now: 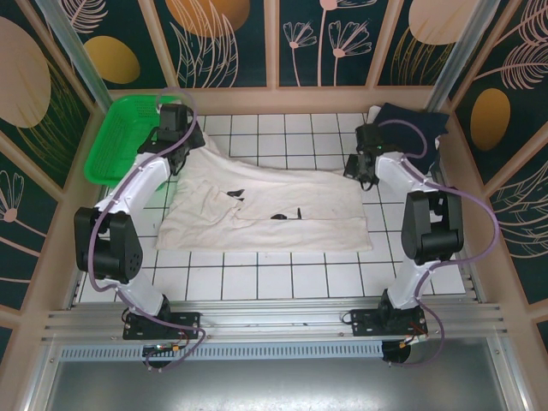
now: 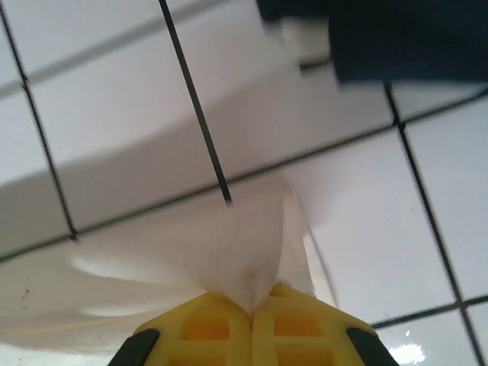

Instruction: Fold and stack the t-shirts

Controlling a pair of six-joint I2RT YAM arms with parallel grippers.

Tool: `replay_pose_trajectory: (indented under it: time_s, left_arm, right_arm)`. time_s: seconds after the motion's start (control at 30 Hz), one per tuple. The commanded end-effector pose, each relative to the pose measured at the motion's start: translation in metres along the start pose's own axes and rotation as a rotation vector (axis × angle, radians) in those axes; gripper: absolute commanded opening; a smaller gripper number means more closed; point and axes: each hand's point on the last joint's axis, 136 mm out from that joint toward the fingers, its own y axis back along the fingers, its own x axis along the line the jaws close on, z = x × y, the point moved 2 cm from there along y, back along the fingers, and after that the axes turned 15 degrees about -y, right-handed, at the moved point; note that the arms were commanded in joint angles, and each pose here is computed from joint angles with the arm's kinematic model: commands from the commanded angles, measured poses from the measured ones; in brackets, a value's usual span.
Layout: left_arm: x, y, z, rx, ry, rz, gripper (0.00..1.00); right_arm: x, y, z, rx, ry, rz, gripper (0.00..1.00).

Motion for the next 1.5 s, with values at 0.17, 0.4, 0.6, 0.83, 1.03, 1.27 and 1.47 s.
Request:
replay_pose_trajectory:
  time_s: [0.17,0.4,0.6,0.83,1.03,1.27,1.47]
  left_arm:
    - [0.013,0.049,-0.017,-0.015,0.021,0.001,0.00]
    - [0.031,0.084,-0.111,0.072,0.137,0.001,0.00]
    - [0.044,0.097,-0.167,0.138,0.203,0.026,0.00]
    - [0.048,0.094,-0.210,0.218,0.262,0.038,0.00]
    - [0.055,0.094,-0.231,0.262,0.289,0.082,0.00]
    - [0.058,0.099,-0.253,0.294,0.335,0.092,0.00]
    - [0.058,0.107,-0.260,0.288,0.380,0.075,0.03]
  right_arm:
    - [-0.008,0.003,0.006,0.046,0.023,-0.002,0.00]
    - [-0.045,-0.003,-0.053,0.149,-0.004,-0.021,0.00]
    - [-0.065,-0.008,-0.079,0.186,-0.018,-0.054,0.00]
    - [-0.074,-0.015,-0.093,0.220,-0.017,-0.080,0.00]
    - [-0.079,-0.016,-0.100,0.232,-0.009,-0.102,0.00]
    - [-0.084,-0.014,-0.106,0.251,-0.006,-0.126,0.07]
    - [-0.072,0.008,-0.094,0.200,0.021,-0.120,0.12]
